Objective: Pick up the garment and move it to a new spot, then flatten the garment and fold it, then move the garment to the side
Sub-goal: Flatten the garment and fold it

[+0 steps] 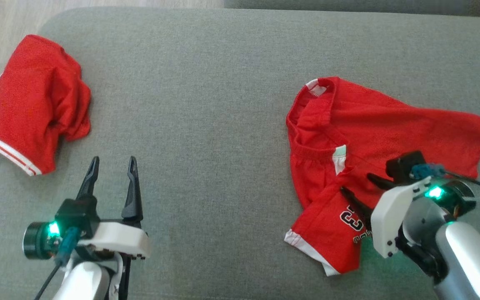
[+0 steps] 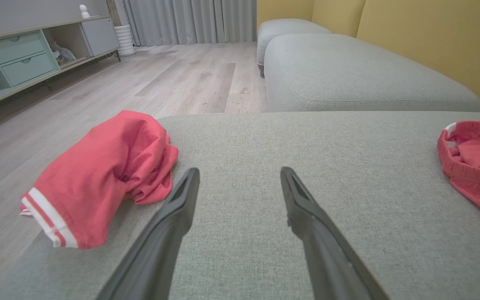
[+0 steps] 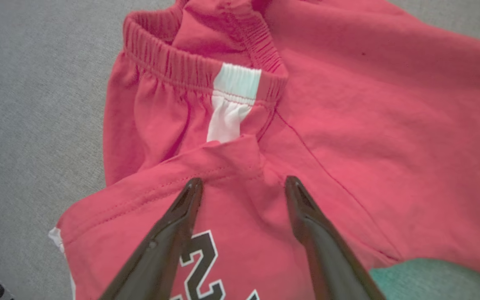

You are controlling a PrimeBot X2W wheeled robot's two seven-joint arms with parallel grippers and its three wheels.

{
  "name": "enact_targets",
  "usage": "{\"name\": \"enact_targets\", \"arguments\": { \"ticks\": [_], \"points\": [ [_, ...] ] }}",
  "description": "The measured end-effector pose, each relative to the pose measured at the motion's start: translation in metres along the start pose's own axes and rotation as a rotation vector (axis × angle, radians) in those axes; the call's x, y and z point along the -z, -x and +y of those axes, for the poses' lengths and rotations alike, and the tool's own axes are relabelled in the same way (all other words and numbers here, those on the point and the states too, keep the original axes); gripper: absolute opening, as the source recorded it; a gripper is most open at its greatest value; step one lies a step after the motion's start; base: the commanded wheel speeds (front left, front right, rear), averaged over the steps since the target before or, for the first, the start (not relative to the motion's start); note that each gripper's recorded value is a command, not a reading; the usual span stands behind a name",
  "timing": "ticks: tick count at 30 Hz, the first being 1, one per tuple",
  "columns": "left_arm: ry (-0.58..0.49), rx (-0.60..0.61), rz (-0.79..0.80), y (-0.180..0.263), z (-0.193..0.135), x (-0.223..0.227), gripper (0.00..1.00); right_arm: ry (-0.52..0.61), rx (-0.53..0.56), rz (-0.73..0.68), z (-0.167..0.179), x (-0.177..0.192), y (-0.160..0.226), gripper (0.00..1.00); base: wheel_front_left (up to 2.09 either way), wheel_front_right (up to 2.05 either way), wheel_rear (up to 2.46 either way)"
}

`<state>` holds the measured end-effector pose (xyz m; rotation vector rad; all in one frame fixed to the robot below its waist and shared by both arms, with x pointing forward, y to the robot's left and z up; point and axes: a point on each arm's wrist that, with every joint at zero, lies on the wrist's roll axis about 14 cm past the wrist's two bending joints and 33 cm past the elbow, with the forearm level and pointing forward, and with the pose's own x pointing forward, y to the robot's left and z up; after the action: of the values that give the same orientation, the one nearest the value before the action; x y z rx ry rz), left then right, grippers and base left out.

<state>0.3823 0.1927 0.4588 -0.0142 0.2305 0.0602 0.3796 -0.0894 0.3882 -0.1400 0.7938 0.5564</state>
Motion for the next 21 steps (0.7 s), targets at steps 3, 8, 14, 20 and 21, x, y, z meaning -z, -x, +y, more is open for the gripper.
{"name": "enact_targets", "arguments": {
  "ticks": [3, 8, 14, 20, 21],
  "points": [
    [0.003, 0.004, -0.005, -0.002, -0.002, -0.001, 1.0, -0.001, -0.009, 0.036, 0.0, 0.005, -0.004, 0.72, 0.0, 0.0, 0.0],
    [0.008, 0.007, 0.0, -0.003, -0.004, 0.001, 1.0, -0.021, -0.027, 0.054, 0.002, 0.011, -0.007, 0.0, 0.0, 0.0, 0.0],
    [0.013, 0.009, -0.001, -0.003, -0.005, 0.001, 1.0, -0.058, -0.004, -0.036, -0.008, -0.007, 0.0, 0.0, 0.0, 0.0, 0.0],
    [0.014, 0.019, -0.009, -0.004, -0.009, -0.002, 1.0, -0.167, 0.079, -0.15, -0.032, -0.017, 0.026, 0.0, 0.0, 0.0, 0.0],
    [0.014, 0.018, -0.011, -0.004, -0.009, -0.002, 1.0, -0.198, 0.102, -0.166, -0.037, -0.015, 0.03, 0.0, 0.0, 0.0, 0.0]
  ]
}}
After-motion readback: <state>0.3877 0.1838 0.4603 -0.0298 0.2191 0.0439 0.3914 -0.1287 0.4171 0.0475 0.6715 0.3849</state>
